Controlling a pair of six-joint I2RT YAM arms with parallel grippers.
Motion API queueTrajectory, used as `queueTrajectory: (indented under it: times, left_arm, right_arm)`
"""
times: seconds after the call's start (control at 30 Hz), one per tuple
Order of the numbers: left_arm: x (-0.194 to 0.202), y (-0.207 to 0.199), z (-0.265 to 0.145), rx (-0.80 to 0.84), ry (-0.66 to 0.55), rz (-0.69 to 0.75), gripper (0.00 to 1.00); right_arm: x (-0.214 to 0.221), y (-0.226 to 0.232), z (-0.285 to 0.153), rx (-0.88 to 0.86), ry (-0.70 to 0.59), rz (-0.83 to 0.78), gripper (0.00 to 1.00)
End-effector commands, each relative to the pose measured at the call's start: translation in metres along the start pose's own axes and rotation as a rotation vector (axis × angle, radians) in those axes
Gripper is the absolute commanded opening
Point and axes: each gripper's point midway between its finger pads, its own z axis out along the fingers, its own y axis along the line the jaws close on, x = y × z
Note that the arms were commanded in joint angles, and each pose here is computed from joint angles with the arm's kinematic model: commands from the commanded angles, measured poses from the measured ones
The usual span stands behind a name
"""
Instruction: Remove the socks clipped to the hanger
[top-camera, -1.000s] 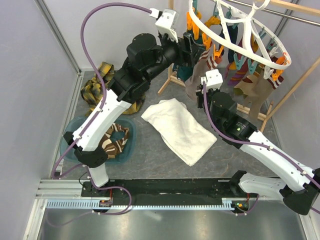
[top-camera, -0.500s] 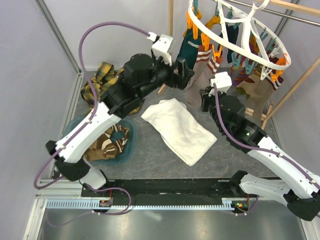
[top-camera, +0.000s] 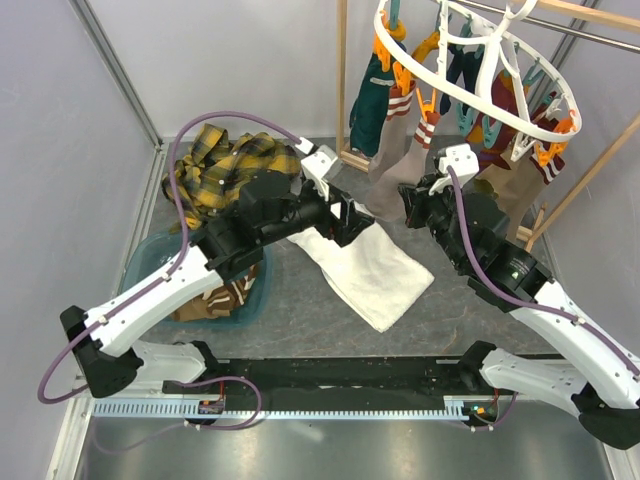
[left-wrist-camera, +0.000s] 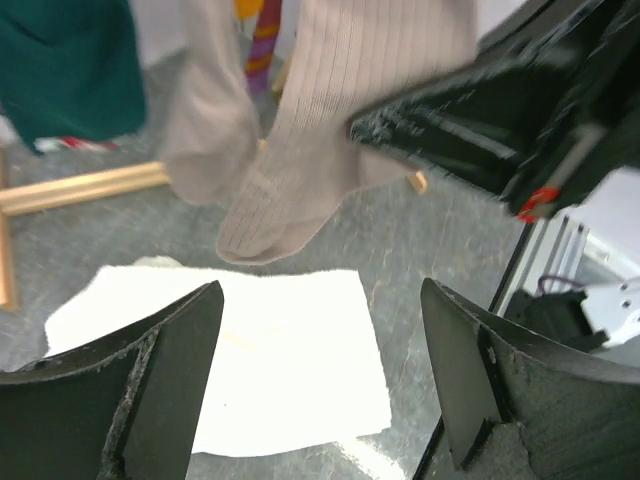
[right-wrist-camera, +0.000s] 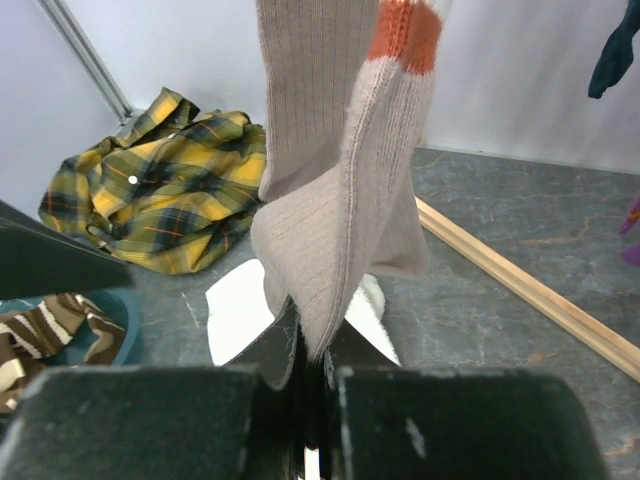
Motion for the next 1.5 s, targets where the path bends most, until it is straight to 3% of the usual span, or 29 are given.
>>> queueTrajectory:
  times: [0.0,0.47,0.57,0.6,0.63,0.7,0.73,0.8,1.1,1.17,1.2,1.3,1.47]
  left_arm:
    - [-0.012,-0.016,0.017,0.119,-0.076,0.101,0.88]
    - [0.005,-0.011,0.08,0.148,-0.044,0.181,0.88]
    - [0.002,-0.015,0.08,0.177,-0.054,0.184,0.72]
    - [-0.004,-0.02,0.08,0.199,-0.078,0.189,0.62]
    - [-0.007,-0.023,0.078,0.209,-0.09,0.189,0.4]
    - [-0.009,-0.026,0.074,0.222,-0.099,0.175,0.25]
    - [-0.008,-0.027,0.073,0.225,-0.098,0.171,0.12]
    - [-0.008,-0.03,0.069,0.237,-0.099,0.163,0.02]
    - [0.002,-0.036,0.064,0.274,-0.076,0.115,0.02]
    - [0.007,-0.035,0.064,0.27,-0.063,0.088,0.02]
    - [0.008,-0.036,0.064,0.271,-0.067,0.079,0.02]
    - [0.021,-0.036,0.063,0.27,-0.042,0.029,0.02]
    - [0.029,-0.044,0.06,0.281,-0.047,0.005,0.02]
  right_arm:
    - [-0.033,0.009,-0.012,-0.056,-0.068,0.09,0.0]
    - [-0.042,0.009,-0.023,-0.084,-0.092,0.121,0.0]
    - [-0.041,0.01,-0.023,-0.089,-0.09,0.124,0.0]
    - [-0.04,0.009,-0.023,-0.087,-0.089,0.127,0.0]
    - [-0.04,0.01,-0.024,-0.09,-0.088,0.128,0.0]
    - [-0.04,0.009,-0.025,-0.089,-0.091,0.131,0.0]
    - [-0.041,0.01,-0.026,-0.094,-0.092,0.132,0.0]
    - [-0.039,0.009,-0.028,-0.098,-0.088,0.129,0.0]
    - [-0.044,0.003,-0.041,-0.093,-0.093,0.131,0.01]
    - [-0.047,-0.003,-0.046,-0.072,-0.096,0.13,0.13]
    - [-0.048,-0.005,-0.048,-0.065,-0.093,0.13,0.25]
    - [-0.058,-0.011,-0.056,-0.034,-0.079,0.142,0.41]
    - [-0.087,-0.017,-0.062,0.013,-0.072,0.138,0.51]
